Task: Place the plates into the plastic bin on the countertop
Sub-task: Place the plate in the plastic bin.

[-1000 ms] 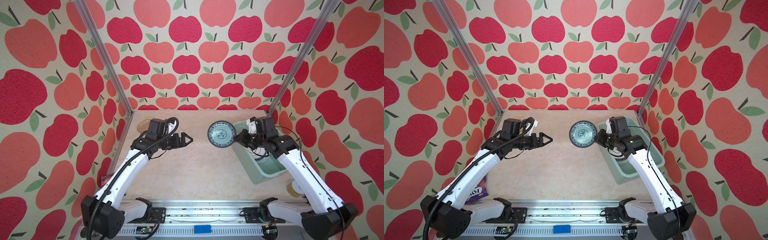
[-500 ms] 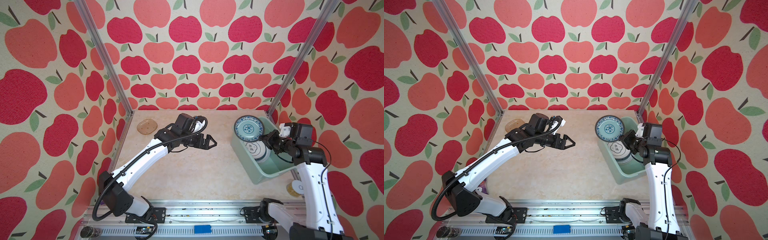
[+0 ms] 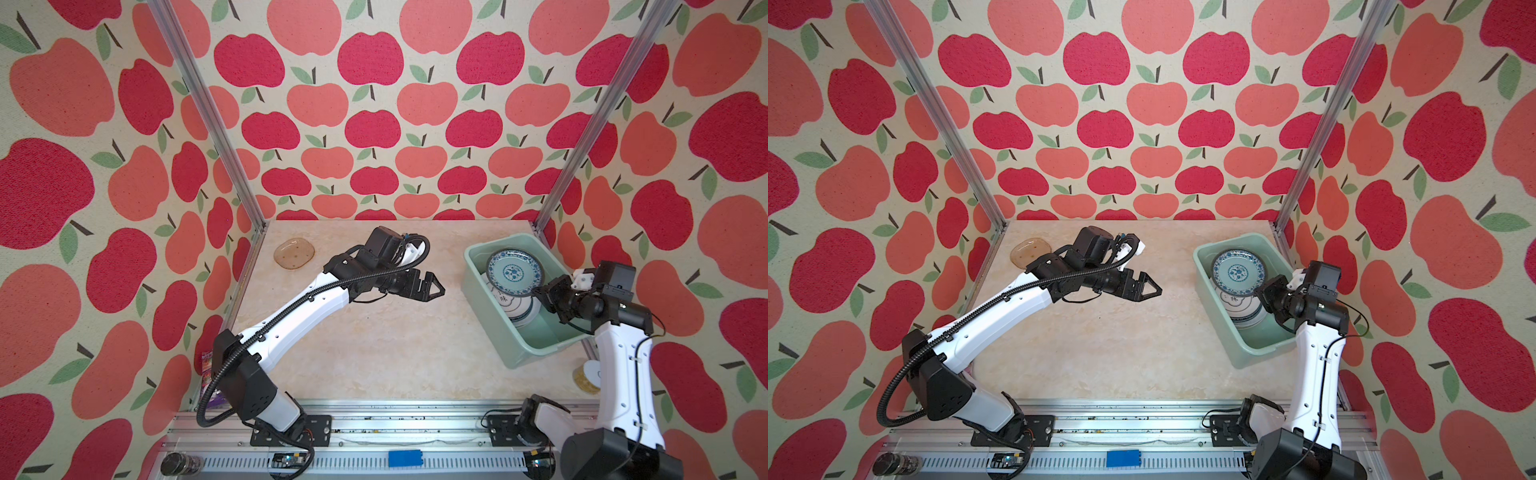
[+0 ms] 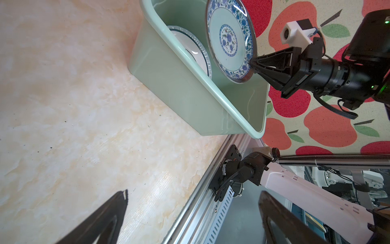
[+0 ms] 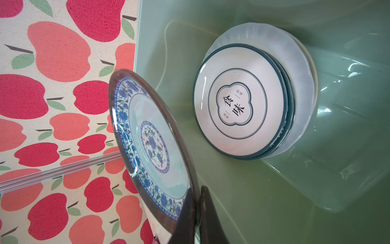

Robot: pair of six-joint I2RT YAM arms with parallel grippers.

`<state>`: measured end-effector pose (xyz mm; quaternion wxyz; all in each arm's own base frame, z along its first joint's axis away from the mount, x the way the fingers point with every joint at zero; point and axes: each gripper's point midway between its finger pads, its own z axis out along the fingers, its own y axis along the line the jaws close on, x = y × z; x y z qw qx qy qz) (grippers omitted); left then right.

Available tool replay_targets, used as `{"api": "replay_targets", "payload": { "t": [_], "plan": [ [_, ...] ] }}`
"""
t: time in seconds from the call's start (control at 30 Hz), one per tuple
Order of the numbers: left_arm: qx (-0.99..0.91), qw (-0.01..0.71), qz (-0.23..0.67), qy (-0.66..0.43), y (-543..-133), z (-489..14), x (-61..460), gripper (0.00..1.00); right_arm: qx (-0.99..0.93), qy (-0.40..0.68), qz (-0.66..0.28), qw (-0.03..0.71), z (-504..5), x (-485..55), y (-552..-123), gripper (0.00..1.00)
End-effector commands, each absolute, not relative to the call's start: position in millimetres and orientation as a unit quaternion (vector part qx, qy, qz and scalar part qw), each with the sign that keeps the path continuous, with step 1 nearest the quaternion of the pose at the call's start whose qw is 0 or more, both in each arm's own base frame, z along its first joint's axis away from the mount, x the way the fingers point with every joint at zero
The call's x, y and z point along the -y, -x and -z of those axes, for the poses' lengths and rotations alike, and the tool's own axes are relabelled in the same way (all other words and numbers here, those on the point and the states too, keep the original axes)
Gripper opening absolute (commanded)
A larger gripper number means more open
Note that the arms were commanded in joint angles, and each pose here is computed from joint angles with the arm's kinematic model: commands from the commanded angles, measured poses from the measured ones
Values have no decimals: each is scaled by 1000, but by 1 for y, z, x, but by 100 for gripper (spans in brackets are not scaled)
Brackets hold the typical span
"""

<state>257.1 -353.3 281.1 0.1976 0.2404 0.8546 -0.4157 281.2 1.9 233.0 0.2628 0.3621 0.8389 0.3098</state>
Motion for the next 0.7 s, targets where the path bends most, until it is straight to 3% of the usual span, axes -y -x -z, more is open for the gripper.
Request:
{"api": "replay_targets", "payload": {
  "t": [0.0,0.67],
  "plan": [
    [-856,202,407,-248,-261,-283,355,100,-849,-353,-293,263,-220,4,-283,0],
    [-860,190,400,-253,-276,-277,361,99,-865,-376,-239,230,-168,34,-295,0]
  ]
}}
